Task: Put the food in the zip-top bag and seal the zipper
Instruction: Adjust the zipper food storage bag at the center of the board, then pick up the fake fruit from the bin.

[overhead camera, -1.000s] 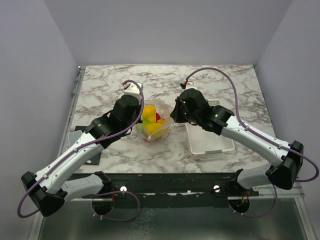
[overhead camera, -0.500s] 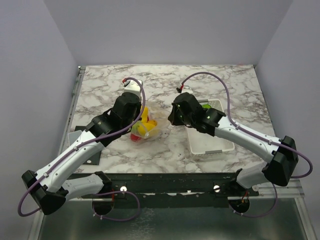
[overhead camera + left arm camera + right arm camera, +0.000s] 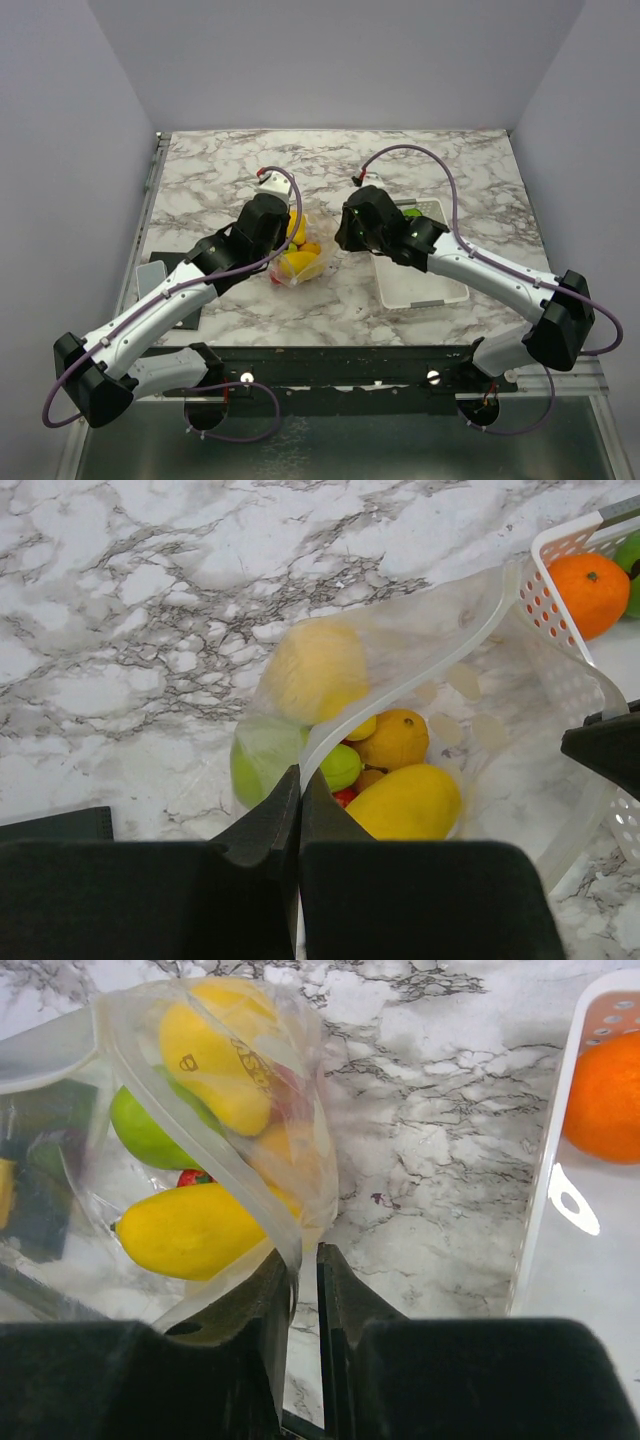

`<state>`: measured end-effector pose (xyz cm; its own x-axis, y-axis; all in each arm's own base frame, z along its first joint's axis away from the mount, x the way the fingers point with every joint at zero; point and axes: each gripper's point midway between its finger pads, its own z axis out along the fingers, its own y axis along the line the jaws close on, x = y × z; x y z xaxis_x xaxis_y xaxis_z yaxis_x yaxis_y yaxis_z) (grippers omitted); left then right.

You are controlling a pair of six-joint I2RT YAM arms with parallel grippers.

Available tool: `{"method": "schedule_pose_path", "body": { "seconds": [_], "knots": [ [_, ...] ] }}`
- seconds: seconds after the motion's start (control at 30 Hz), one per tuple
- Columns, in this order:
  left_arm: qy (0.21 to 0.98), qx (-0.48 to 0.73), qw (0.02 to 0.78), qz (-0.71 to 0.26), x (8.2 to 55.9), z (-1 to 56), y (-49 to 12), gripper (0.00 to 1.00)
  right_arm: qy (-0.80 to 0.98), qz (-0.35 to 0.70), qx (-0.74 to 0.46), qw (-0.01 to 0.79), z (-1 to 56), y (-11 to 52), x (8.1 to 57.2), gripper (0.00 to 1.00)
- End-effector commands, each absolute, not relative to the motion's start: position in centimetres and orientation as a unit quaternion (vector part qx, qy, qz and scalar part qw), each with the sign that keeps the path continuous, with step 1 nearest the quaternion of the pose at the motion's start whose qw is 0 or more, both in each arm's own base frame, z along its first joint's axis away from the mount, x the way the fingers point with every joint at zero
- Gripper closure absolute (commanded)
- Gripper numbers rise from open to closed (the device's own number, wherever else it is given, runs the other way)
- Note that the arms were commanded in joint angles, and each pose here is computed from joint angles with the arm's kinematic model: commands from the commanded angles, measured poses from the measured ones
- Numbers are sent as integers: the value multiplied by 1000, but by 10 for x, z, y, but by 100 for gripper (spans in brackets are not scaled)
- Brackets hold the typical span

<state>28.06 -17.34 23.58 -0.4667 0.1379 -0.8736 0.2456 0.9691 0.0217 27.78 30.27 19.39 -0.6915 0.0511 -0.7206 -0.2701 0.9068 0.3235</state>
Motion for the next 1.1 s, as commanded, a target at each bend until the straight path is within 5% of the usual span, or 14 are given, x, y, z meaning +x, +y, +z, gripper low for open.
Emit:
{"method": "schedule_pose_path", "body": {
  "seconds": [0.0,0.23,0.8,1.07],
  "knots": [
    [848,114,512,-75,282,237,-181,100,886,213,-51,408,213,300,282,74],
    [845,112,517,-80,281,235,-180,100,871,192,-34,451,251,271,280,45],
    [844,109,520,-71,280,232,-174,100,862,17,25,505,266,178,302,10],
    [844,111,519,-80,279,233,-176,100,883,27,51,466,231,150,325,0]
  ]
}}
